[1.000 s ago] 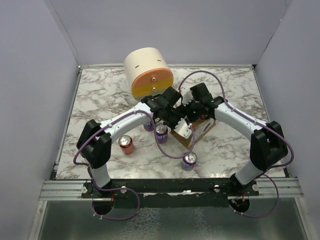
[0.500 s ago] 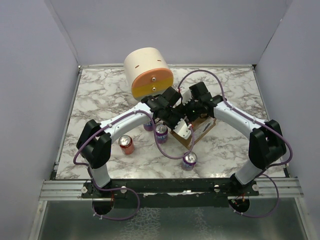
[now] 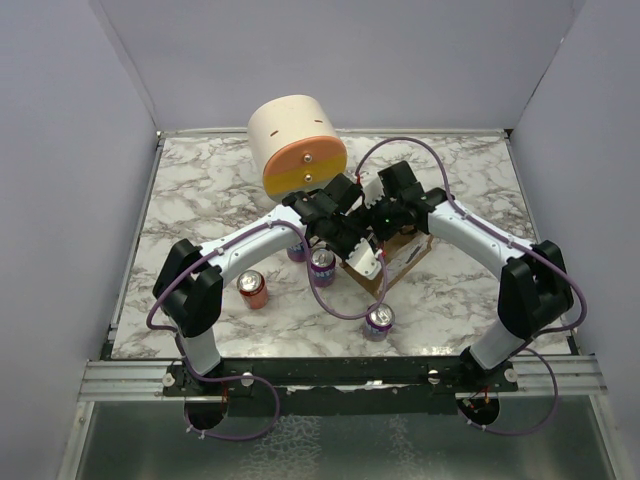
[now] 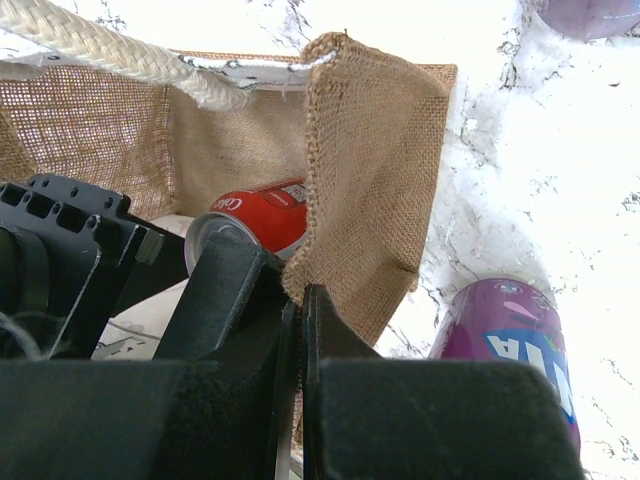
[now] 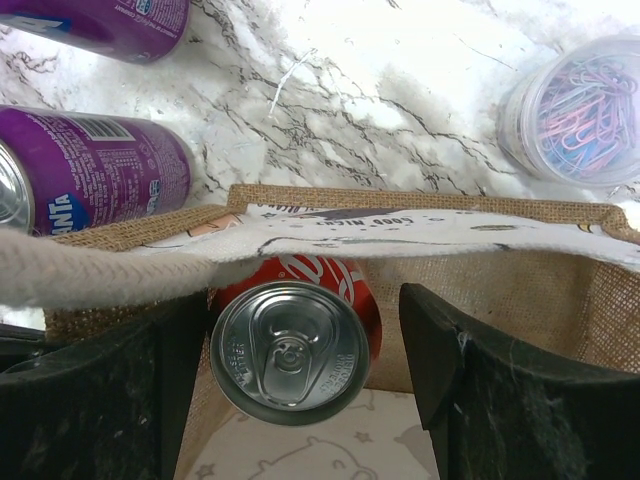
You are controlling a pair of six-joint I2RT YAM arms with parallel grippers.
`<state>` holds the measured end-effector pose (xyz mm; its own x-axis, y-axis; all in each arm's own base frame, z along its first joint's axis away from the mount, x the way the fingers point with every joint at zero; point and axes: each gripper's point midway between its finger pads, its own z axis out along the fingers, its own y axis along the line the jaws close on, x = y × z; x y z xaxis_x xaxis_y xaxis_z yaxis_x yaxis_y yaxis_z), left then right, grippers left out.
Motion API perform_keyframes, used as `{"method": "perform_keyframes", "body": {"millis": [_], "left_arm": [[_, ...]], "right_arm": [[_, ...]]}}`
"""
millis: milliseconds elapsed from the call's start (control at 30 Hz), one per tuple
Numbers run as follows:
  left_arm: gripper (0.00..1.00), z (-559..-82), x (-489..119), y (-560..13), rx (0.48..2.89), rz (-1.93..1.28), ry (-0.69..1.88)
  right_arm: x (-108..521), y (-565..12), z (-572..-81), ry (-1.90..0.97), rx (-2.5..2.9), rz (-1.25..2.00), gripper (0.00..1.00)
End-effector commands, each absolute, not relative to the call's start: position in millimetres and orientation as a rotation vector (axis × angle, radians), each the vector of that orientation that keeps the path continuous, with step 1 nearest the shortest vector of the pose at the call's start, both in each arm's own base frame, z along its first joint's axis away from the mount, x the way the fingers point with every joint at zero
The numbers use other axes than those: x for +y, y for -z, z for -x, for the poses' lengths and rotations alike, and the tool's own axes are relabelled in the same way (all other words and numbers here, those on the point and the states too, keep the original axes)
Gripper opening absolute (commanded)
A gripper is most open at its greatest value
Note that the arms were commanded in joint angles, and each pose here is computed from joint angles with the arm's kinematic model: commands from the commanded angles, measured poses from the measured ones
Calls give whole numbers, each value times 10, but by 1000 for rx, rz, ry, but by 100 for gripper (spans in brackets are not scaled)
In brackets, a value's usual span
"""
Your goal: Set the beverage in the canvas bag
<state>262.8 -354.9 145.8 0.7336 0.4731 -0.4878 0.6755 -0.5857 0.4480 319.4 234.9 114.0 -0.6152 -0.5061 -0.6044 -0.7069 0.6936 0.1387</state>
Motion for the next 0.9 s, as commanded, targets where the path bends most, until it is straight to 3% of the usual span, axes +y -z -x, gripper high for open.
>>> {"method": "perform_keyframes", "body": {"millis": [0,600,867], "left_arm": [[5,-2489,-3495,-1431,850,-2347,460],[5,-2438,-3488,-1449,821,-2354,483],[17,-2520,-3513,-1535,910,-2297,458]], "right_arm": [[2405,-1475,-3284,-479,2255,915,76],[2277,-1834,-3518,-413,2176,849,75],[2144,-2146,-3545,-367,2071,851,75]]}}
